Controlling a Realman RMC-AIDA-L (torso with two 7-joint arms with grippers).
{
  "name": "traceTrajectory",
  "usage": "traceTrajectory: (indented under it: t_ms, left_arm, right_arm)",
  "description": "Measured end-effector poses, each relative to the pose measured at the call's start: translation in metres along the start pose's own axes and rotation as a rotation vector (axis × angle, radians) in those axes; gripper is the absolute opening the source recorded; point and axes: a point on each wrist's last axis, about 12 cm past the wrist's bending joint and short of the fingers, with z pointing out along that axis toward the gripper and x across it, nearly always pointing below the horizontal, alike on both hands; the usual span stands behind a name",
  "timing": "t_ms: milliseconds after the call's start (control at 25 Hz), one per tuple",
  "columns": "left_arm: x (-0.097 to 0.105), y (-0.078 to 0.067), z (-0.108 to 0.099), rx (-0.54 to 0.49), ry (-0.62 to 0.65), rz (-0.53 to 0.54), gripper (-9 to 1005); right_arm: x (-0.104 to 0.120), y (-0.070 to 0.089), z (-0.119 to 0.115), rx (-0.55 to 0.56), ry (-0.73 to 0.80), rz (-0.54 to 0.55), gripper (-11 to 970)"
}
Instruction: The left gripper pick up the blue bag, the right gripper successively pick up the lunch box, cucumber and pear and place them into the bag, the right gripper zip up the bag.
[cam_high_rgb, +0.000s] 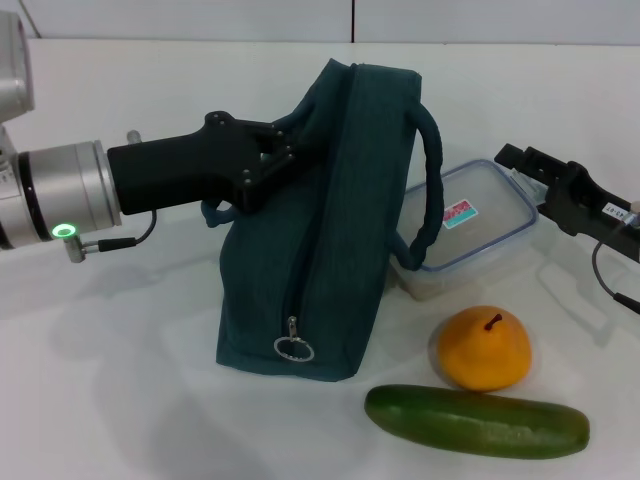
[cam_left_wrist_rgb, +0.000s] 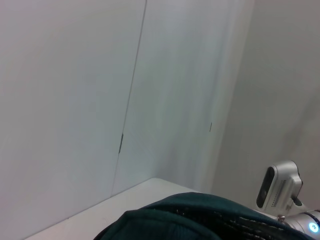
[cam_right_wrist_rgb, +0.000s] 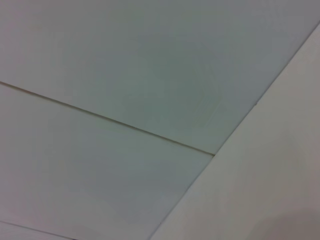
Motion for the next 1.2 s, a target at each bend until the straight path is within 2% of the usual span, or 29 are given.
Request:
traceTrajectory:
  t_ms: [240, 440, 760, 1040, 1200]
  left_arm:
    - [0.0008, -0.0002, -0.0002, 0.000, 0.003, -0.002, 38]
    - [0.0009, -0.0002, -0.0002, 0.000, 0.003, -0.002, 38]
    - [0.0010, -0.0002, -0.0002, 0.000, 0.003, -0.003, 38]
    - [-0.0004, 0.0006, -0.0007, -0.004, 0.000, 0.001, 38]
    - [-0.0019, 0.0012, 0.0008, -0.002, -0.002, 0.004, 38]
  right_arm:
    - [-0.0005, 0.0001, -0.0007, -0.002, -0.003, -0.021, 538]
    - [0.0017, 0.0014, 0.0011, -0.007, 0.020, -0.059, 303]
    - [0.0009, 0.0007, -0.0002, -0.006, 0.009, -0.083, 274]
    - [-0.0003, -0.0048, -0.0044, 0.024, -0.023, -0.106, 207]
    - [-0.0012, -0.0026, -0.0038, 0.010, -0.025, -0.149, 198]
